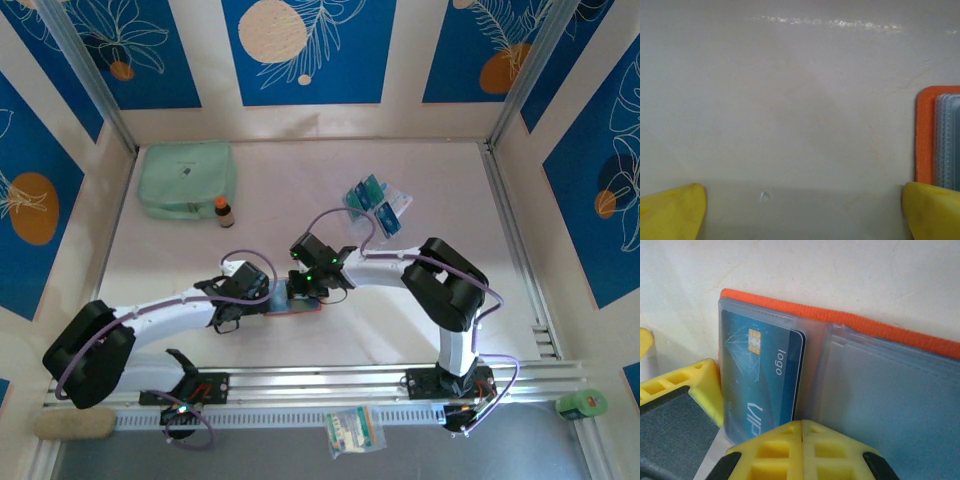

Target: Put the credit cards into the card holder

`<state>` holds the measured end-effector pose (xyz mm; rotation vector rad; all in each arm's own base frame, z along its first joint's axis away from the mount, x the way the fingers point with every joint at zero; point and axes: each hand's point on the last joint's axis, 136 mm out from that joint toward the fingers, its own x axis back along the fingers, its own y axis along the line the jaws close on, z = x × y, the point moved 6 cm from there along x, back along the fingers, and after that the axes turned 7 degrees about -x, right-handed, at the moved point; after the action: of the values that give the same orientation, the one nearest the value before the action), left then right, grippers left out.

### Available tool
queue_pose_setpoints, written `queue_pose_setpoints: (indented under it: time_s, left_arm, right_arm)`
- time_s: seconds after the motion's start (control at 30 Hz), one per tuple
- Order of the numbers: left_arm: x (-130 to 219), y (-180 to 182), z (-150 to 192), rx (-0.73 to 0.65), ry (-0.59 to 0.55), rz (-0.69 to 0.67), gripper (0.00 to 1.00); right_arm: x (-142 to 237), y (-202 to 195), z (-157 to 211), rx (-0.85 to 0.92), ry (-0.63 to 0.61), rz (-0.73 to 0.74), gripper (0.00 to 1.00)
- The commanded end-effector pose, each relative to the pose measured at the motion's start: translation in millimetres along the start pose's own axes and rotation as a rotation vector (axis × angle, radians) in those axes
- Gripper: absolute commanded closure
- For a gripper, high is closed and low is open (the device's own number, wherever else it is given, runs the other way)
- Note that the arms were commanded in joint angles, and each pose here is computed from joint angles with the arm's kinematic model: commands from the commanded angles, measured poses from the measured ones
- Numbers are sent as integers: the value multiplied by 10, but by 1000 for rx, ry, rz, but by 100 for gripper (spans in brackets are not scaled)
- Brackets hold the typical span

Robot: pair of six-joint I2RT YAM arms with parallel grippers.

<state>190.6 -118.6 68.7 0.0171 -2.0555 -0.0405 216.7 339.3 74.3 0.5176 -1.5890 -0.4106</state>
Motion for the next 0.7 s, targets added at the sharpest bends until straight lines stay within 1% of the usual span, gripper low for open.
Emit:
queue_pose_setpoints:
  time_s: [0.0, 0.23, 0.43, 0.67]
  left_arm:
    - [-46, 48, 70, 16, 18, -10, 0]
    - [38, 16, -20, 26, -14, 16, 0]
    - [121, -13, -106, 28, -37, 34, 0]
    - [273, -14, -240, 48, -90, 59, 0]
  right_arm:
    - [-72, 45, 91, 38, 45, 31, 95]
    - [-79, 67, 168, 77, 53, 103, 96]
    - [-15, 78, 146, 81, 38, 108, 96]
    - [203, 132, 77, 81, 1, 73, 95]
